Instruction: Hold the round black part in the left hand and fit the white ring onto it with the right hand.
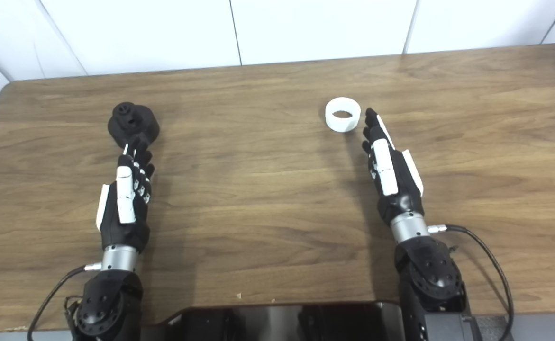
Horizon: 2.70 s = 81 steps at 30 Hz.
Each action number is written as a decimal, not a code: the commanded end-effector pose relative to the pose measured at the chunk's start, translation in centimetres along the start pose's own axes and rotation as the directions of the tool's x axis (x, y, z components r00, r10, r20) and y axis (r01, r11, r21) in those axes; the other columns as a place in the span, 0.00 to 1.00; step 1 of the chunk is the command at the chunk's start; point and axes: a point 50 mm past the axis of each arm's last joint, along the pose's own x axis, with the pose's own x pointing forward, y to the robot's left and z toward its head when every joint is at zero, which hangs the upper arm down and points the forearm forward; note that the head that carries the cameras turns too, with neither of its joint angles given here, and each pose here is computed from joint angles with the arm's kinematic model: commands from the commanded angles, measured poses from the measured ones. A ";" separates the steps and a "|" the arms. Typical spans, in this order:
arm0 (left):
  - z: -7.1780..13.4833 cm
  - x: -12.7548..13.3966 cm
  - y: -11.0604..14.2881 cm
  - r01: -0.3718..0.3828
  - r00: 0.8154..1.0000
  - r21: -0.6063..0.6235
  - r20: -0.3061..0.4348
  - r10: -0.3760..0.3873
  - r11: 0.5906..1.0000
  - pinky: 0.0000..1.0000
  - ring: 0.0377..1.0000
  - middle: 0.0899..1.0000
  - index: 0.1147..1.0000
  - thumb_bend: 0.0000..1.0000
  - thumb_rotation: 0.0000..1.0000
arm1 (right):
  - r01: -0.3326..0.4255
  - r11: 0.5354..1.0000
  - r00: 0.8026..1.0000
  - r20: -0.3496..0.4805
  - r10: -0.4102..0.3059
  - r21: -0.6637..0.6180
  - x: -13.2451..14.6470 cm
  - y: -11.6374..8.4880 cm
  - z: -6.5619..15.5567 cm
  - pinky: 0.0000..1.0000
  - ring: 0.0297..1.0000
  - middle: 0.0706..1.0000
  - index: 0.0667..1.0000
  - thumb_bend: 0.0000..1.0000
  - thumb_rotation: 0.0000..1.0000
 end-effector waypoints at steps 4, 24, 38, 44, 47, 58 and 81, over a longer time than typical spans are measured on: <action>0.1 -0.6 1.3 0.031 0.999 0.029 0.023 -0.032 0.999 1.00 1.00 1.00 1.00 0.51 1.00 | -0.002 1.000 0.996 0.092 0.003 -0.005 0.6 0.1 1.5 1.00 1.00 1.00 0.97 0.55 1.00; 0.3 -0.4 3.1 -0.021 0.999 0.162 0.051 0.013 0.987 1.00 1.00 1.00 1.00 0.57 0.70 | -0.016 1.000 0.995 0.095 0.019 -0.023 0.5 -0.7 0.8 1.00 1.00 1.00 0.97 0.56 1.00; 5.1 1.4 6.9 -0.099 0.989 0.337 0.139 0.055 0.936 1.00 1.00 1.00 1.00 0.71 0.39 | -0.024 0.999 0.995 0.098 0.026 -0.024 1.1 -0.8 0.7 1.00 1.00 1.00 0.97 0.57 1.00; 7.4 2.5 8.9 -0.166 0.980 0.539 0.181 0.078 0.826 1.00 1.00 1.00 0.99 0.82 0.34 | -0.028 0.999 0.995 0.097 0.030 -0.027 1.3 -0.8 0.3 1.00 1.00 1.00 0.97 0.59 1.00; 8.4 3.7 10.2 -0.189 0.978 0.633 0.189 0.087 0.751 1.00 1.00 1.00 1.00 0.86 0.32 | -0.036 0.999 0.994 0.099 0.039 -0.030 1.3 -0.9 0.2 1.00 1.00 1.00 0.97 0.59 1.00; 10.4 8.1 12.6 -0.140 0.990 0.805 0.111 0.085 0.576 1.00 1.00 1.00 0.99 0.93 0.29 | -0.033 0.999 0.995 0.097 0.035 -0.024 1.3 -1.3 0.2 1.00 1.00 1.00 0.97 0.58 1.00; 10.1 13.3 13.2 0.074 0.993 0.849 -0.112 0.041 0.524 1.00 1.00 0.99 0.92 0.98 0.29 | -0.036 0.999 0.994 0.101 0.040 -0.035 0.9 -1.7 -0.1 1.00 1.00 1.00 0.97 0.57 1.00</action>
